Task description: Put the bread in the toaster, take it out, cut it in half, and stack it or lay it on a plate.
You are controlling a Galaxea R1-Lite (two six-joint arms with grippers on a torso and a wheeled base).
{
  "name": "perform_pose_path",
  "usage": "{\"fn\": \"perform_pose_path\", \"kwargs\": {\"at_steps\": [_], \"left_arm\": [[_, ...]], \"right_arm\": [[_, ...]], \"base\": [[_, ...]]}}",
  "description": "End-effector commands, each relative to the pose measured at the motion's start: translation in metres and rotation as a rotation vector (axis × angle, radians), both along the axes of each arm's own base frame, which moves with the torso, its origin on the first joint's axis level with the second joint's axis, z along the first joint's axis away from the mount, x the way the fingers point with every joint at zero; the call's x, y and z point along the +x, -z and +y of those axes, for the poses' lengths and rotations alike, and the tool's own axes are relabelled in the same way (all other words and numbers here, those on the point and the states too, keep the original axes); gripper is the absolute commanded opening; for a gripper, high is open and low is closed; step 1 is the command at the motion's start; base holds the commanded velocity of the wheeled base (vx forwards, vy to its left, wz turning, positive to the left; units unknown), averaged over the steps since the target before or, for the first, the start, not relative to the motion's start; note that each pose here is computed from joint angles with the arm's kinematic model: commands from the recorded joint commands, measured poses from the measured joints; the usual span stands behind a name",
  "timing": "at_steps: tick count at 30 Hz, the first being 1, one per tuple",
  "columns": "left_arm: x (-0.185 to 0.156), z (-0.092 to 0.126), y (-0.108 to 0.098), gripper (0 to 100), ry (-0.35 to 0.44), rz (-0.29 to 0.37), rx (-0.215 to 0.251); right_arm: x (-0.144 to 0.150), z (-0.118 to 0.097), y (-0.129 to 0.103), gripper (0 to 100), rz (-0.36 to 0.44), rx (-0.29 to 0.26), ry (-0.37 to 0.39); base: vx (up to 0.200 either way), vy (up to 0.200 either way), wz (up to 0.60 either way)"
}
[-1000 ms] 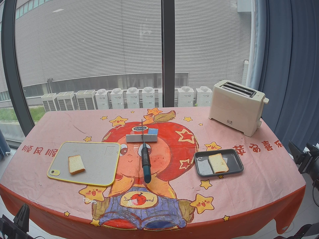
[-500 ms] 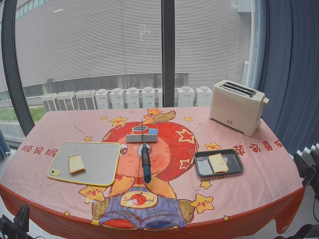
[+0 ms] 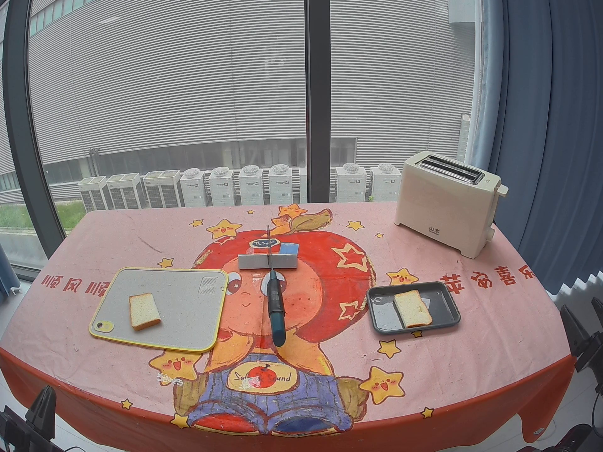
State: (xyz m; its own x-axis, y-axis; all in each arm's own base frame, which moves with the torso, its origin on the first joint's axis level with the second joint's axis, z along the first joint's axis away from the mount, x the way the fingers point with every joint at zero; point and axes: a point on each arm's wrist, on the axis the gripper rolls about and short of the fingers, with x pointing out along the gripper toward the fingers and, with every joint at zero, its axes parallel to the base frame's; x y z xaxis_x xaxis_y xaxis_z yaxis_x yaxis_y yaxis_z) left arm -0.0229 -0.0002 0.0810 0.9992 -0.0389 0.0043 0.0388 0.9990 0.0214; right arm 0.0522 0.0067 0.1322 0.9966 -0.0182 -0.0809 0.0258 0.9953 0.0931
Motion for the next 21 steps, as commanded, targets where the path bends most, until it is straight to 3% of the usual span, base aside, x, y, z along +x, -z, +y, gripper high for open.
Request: {"fn": "perform_pose_path", "kwargs": {"at_steps": [1,7,21], "left_arm": [[0.000,0.000,0.005,0,-0.001,0.001,0.000],[0.000,0.000,0.005,0,0.002,0.001,0.000],[0.000,0.000,0.005,0,0.004,0.001,0.000]], "right_arm": [[-0.016,-0.004,0.006,100,-0.016,0.000,-0.004],[-0.037,-0.009,0.019,100,-0.003,-0.061,-0.010],[-0.051,-0.012,0.026,100,-0.025,-0.059,0.032]], "base": [[0.000,0.000,0.00],[0.000,0.000,0.00],[0.000,0.000,0.00]]}}
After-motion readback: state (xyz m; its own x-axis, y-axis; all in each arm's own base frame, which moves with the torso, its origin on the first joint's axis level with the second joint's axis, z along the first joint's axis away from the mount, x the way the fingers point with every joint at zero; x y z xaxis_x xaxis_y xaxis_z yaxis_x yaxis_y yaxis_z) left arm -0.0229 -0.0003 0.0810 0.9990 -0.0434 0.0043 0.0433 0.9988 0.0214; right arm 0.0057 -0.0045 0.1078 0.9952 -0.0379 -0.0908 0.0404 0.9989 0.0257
